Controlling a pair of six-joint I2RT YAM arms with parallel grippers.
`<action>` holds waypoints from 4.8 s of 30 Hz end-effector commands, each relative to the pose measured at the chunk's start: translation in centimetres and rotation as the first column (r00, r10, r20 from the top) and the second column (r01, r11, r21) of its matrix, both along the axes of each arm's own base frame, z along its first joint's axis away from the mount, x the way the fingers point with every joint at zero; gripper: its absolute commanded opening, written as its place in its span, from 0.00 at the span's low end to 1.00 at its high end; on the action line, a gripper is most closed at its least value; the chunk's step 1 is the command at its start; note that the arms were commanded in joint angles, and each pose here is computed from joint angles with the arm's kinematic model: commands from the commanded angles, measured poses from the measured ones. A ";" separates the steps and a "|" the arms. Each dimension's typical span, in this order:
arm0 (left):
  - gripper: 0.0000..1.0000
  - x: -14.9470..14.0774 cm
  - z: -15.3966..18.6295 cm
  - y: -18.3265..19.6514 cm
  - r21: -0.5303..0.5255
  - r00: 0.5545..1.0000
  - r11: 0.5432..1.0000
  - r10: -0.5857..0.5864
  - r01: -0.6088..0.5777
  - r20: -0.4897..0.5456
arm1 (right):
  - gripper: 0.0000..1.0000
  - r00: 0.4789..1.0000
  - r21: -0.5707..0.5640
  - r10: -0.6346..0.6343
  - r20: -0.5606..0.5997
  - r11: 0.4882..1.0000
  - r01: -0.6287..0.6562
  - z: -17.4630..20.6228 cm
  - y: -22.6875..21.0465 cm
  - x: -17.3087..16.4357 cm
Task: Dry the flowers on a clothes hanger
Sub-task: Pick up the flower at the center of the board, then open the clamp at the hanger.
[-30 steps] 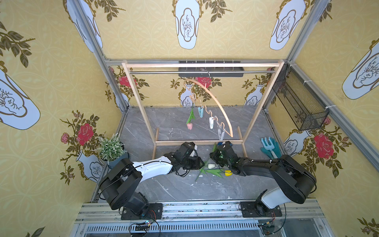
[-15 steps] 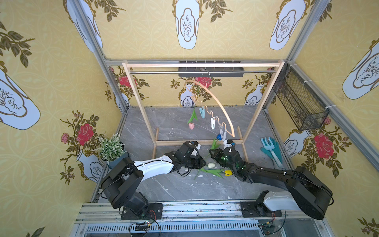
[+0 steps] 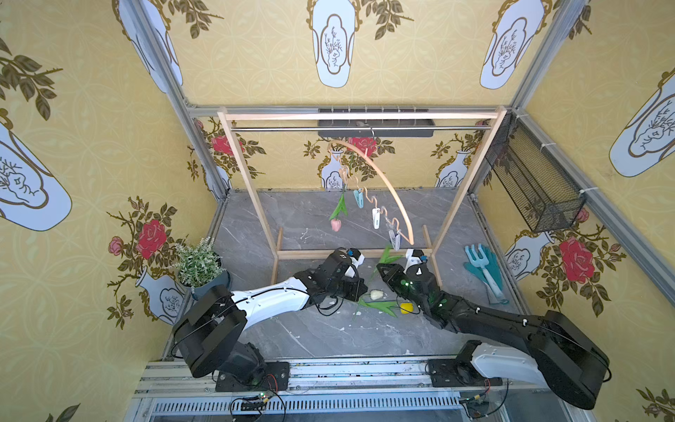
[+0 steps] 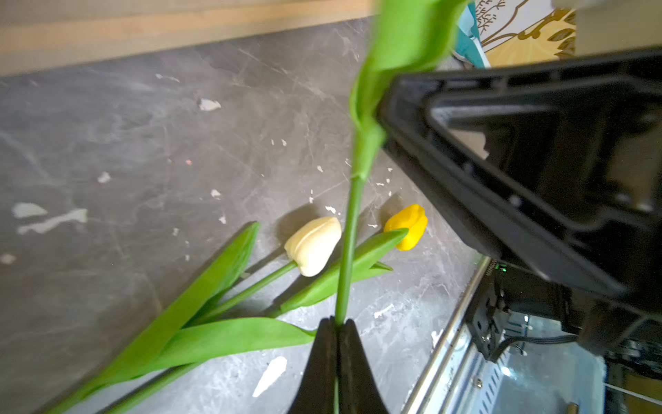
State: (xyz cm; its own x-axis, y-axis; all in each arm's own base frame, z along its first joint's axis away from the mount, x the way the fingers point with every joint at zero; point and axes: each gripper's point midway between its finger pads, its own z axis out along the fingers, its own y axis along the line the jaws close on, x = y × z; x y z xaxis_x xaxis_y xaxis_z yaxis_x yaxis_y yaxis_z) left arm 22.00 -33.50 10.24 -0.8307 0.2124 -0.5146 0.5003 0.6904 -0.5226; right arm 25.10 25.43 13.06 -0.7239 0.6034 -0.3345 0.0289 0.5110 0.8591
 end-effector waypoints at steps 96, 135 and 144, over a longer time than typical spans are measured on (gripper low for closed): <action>0.00 -6.6 10.1 4.9 0.839 -0.431 0.497 -0.723 0.221 0.541 | 0.00 0.616 -0.482 0.779 -0.115 0.499 -0.721 8.1 6.3 -14.7; 1.00 10.8 24.8 15.3 -0.433 0.680 0.797 0.594 -0.422 0.430 | 0.00 0.985 -0.496 0.140 0.102 0.866 -0.072 5.5 -6.8 -2.3; 0.83 13.4 22.0 14.3 -0.410 0.742 0.793 0.588 -0.451 0.321 | 0.00 0.943 -0.486 0.124 0.309 0.873 0.044 7.0 -8.2 -0.2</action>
